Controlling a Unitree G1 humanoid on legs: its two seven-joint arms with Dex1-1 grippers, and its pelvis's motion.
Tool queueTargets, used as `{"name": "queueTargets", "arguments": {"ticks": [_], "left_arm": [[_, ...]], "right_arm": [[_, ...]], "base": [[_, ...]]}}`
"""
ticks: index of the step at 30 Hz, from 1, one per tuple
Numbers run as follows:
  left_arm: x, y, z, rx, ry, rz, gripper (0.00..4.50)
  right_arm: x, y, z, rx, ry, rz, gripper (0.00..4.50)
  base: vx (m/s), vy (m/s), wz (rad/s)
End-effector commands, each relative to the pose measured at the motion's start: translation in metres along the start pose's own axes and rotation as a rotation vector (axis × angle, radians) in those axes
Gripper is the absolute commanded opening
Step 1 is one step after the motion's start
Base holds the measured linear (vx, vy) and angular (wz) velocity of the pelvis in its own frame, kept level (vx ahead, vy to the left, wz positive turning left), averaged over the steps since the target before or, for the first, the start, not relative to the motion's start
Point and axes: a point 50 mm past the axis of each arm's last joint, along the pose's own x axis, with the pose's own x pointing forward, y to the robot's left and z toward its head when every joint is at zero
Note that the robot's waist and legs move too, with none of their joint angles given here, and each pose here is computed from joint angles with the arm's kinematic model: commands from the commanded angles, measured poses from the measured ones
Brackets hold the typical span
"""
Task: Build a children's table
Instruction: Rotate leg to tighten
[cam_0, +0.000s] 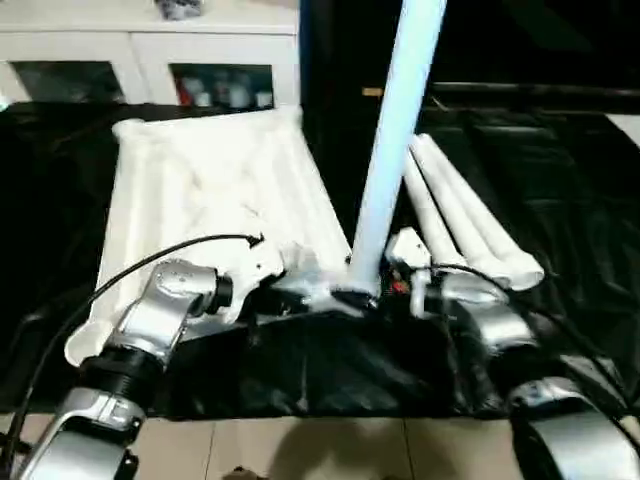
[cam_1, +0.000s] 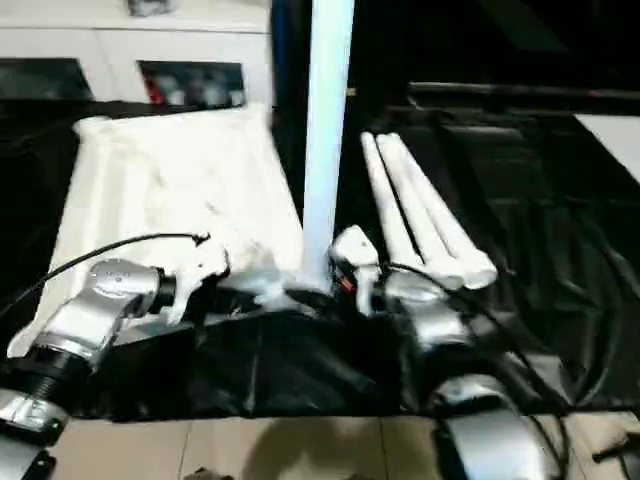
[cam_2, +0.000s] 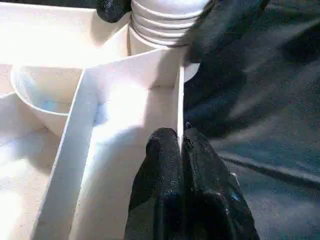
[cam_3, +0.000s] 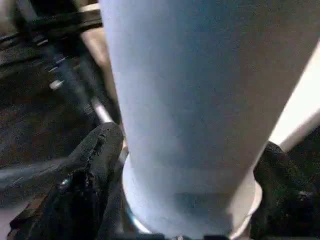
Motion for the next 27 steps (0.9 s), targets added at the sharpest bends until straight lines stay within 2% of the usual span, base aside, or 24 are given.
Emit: {"name": "queueTargets", "arguments": {"ticks": [1,5,7,15,19,21,23,27], "left_arm": [[0.006,-0.001,0.013,0.026,-0.064,-0.065,0.00],[0.003,-0.003,0.010,0.043,-0.034,-0.135,0.00],[0.002,-0.004,0.009,0.049,-0.019,-0.166,0.00],[-0.001,-0.001,0.006,0.048,-0.005,-0.155,0.00],[-0.001,0.007,0.006,0.012,-0.029,-0.037,0.00],[-0.002,0.016,0.008,-0.031,-0.055,0.106,0.00],[-0.002,0.019,0.008,-0.052,-0.060,0.169,0.00],[0.001,0.024,0.010,-0.104,-0.066,0.334,0.00]], "right_arm": [[0.009,0.017,-0.009,0.017,0.057,0.173,3.48],[0.006,0.023,-0.011,0.020,0.095,0.274,3.27],[0.007,0.025,-0.012,0.022,0.105,0.309,2.96],[0.011,0.029,-0.012,0.051,0.091,0.324,2.77],[0.018,0.022,-0.013,0.070,0.059,0.169,2.76],[0.026,0.013,-0.016,0.093,0.059,-0.038,2.76],[0.029,0.009,-0.017,0.090,0.065,-0.130,2.75],[0.038,0.000,-0.018,0.148,0.066,-0.362,2.75]], "base": [[0.000,0.000,0.00],[0.000,0.000,0.00],[0.000,0.000,0.00],[0.000,0.000,0.00],[0.000,0.000,0.00],[0.000,0.000,0.00],[0.000,0.000,0.00],[0.000,0.000,0.00]]}}
